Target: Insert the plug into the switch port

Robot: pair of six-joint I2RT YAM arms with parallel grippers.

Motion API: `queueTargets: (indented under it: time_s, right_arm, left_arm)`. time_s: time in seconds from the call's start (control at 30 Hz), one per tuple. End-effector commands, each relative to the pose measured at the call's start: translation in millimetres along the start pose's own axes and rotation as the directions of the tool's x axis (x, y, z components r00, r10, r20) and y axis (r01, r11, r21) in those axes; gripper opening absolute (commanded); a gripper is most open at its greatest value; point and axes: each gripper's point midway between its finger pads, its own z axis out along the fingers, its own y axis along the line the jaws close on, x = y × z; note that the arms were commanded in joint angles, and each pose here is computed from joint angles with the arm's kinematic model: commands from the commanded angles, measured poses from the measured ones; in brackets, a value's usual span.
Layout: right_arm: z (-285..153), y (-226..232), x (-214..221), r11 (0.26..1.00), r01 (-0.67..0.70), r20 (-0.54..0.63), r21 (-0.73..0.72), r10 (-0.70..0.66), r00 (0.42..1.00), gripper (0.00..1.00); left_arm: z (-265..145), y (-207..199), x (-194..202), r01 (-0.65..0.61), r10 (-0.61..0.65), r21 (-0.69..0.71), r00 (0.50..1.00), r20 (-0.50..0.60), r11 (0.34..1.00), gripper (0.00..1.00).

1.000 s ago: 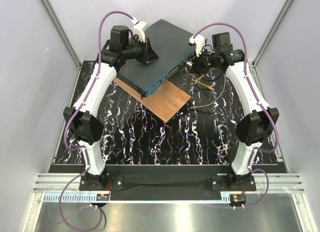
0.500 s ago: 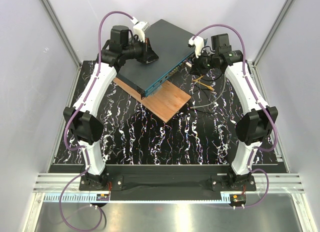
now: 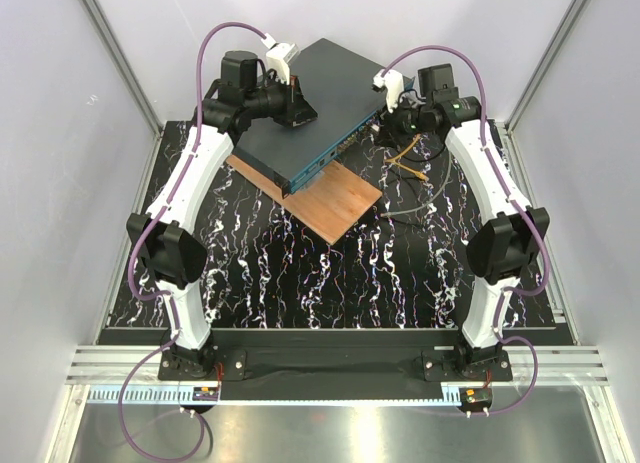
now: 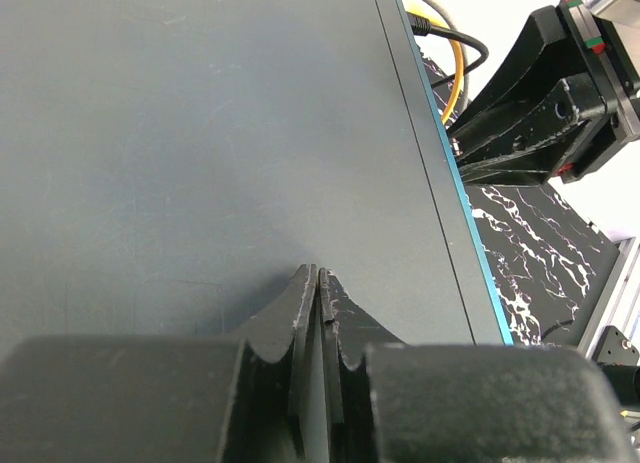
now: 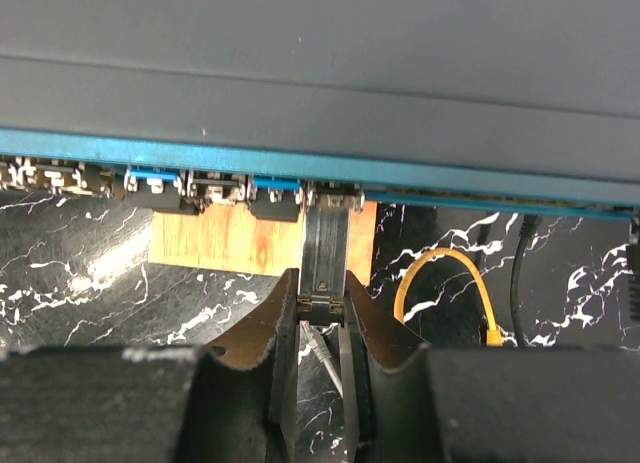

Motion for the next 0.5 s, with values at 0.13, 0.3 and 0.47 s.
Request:
queueTargets:
  time_s: [0.13, 0.3, 0.47]
  right_arm:
    - [5, 18, -41, 0.997, 0.077, 0.105, -0.027, -0.074, 0.992, 0.0]
    - [8, 12, -51, 0.998, 0.067, 0.123, -0.004, -0.066, 0.99, 0.0]
    - [10, 11, -60, 0.998, 0.066, 0.139, 0.003, -0.065, 0.988, 0.0]
  left_arm:
    - [-3, -4, -3, 0.001, -0.001, 0.018, 1.0, 0.007, 1.0, 0.1]
    - [-5, -5, -3, 0.001, -0.001, 0.017, 1.0, 0.009, 1.0, 0.1]
    - [-6, -5, -2, -0.001, 0.001, 0.014, 1.0, 0.008, 1.0, 0.1]
